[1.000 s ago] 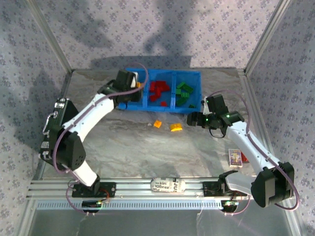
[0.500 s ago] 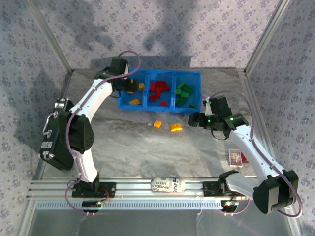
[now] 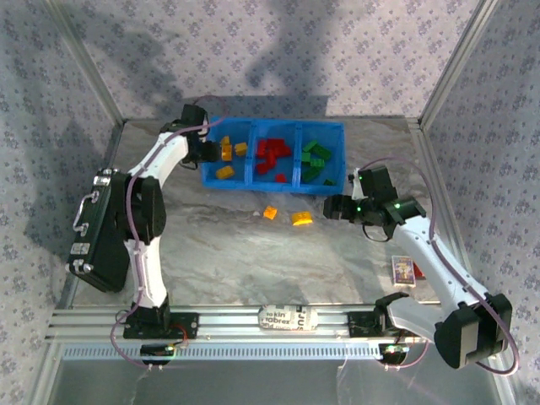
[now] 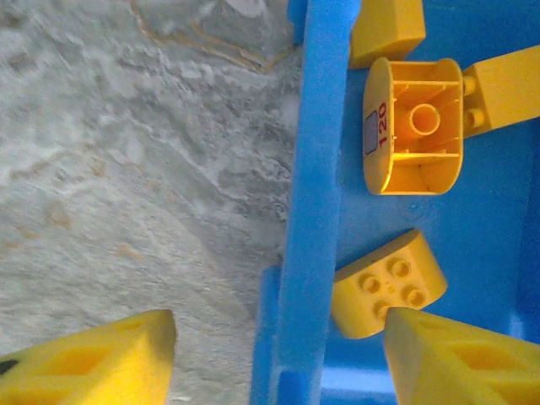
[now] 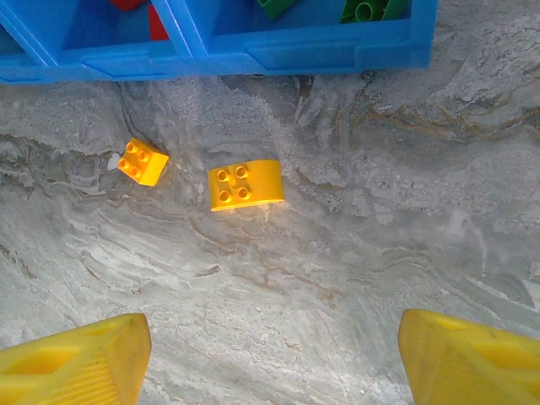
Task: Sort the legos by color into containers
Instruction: Move the container to the top-center of the table, then pick up the lego from the center of the table, then place the lego in the container, then move the container to the top-center of the table.
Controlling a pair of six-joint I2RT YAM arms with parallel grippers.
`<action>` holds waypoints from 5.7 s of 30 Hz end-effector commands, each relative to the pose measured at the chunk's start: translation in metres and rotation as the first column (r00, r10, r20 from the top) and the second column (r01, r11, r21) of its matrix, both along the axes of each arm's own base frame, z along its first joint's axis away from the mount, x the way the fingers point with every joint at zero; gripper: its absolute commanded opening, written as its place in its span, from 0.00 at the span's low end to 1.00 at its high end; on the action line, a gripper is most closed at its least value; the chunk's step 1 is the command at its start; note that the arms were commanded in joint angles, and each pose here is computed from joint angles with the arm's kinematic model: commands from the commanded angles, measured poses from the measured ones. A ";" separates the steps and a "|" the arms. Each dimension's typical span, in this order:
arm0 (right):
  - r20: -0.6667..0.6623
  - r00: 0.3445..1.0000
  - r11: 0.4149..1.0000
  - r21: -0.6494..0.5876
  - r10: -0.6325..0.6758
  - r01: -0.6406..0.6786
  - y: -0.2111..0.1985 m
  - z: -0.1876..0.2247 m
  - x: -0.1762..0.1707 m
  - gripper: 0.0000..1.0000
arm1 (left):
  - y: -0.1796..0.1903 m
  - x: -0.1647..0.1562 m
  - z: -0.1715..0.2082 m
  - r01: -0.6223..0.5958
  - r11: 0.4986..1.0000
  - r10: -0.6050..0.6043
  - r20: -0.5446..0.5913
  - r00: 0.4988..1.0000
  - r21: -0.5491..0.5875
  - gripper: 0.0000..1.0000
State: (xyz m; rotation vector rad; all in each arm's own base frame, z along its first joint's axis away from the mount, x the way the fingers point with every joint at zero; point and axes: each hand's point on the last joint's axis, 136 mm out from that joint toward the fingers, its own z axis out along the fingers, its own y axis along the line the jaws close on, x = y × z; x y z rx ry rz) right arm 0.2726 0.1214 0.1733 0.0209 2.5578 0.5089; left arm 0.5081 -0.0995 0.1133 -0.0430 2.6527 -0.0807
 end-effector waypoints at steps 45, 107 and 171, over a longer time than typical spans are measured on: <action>-0.090 0.996 0.995 -0.092 0.031 -0.039 0.018 -0.048 -0.003 0.84 | -0.141 -0.191 0.047 0.341 0.939 -0.331 0.161 0.930 -0.043 0.72; -0.061 0.997 0.998 -0.020 -0.054 0.053 -0.012 -0.040 -0.013 0.80 | -0.175 -0.191 0.060 0.381 0.922 -0.386 0.269 0.882 0.075 0.24; -0.250 0.965 0.921 -0.352 0.079 -0.166 0.090 -0.121 0.048 0.94 | -0.048 -0.257 0.053 0.166 0.964 -0.093 0.319 0.943 -0.208 0.79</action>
